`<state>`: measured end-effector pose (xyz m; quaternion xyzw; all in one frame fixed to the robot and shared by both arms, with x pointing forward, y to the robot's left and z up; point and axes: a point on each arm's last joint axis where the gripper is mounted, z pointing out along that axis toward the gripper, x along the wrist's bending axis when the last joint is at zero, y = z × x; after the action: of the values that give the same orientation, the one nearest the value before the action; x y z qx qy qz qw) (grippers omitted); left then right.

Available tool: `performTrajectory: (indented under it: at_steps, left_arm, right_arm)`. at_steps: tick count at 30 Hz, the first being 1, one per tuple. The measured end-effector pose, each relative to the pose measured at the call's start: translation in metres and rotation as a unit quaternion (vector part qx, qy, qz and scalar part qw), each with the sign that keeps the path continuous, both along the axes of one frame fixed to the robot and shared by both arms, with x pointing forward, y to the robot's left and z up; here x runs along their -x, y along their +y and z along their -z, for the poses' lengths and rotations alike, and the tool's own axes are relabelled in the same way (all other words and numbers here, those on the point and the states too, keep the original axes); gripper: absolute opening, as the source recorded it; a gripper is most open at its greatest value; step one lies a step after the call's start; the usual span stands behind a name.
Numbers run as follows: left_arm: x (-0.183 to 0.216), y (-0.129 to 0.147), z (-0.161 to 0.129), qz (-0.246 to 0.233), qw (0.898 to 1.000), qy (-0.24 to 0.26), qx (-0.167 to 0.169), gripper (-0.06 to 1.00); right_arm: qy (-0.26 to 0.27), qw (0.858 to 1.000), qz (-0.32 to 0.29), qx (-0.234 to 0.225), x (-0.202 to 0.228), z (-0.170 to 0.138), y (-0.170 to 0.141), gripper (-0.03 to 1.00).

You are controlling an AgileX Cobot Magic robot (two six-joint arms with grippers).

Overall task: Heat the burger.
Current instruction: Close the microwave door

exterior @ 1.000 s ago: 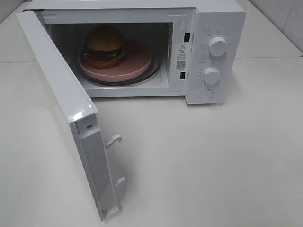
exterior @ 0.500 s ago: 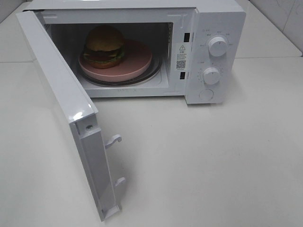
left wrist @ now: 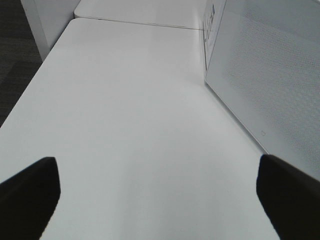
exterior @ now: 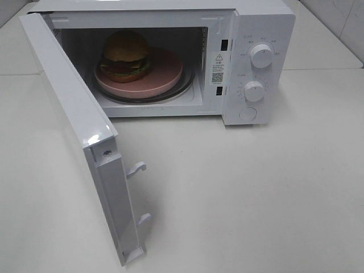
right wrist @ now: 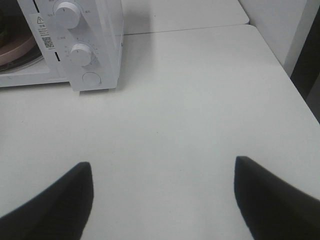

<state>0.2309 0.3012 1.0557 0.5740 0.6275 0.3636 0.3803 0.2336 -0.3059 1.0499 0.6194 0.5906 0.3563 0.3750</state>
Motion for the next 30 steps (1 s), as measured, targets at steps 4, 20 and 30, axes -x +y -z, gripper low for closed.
performTrajectory:
  at_steps: [4,20,30]
  left_arm:
    - [0.0,0.0,0.0,0.0,1.0,0.0,0.0,0.99]
    - [0.0,0.0,0.0,0.0,1.0,0.0,0.0,0.99]
    - [0.0,0.0,0.0,0.0,1.0,0.0,0.0,0.99]
  right_arm:
    - [0.0,1.0,0.005,0.001,0.0001,0.0,0.0001,0.83]
    - [0.001,1.0,-0.019,0.01,0.0001,0.0001,0.0031,0.96]
    - [0.002,1.0,-0.022,0.006,-0.0002,0.0006,0.0039,0.68]
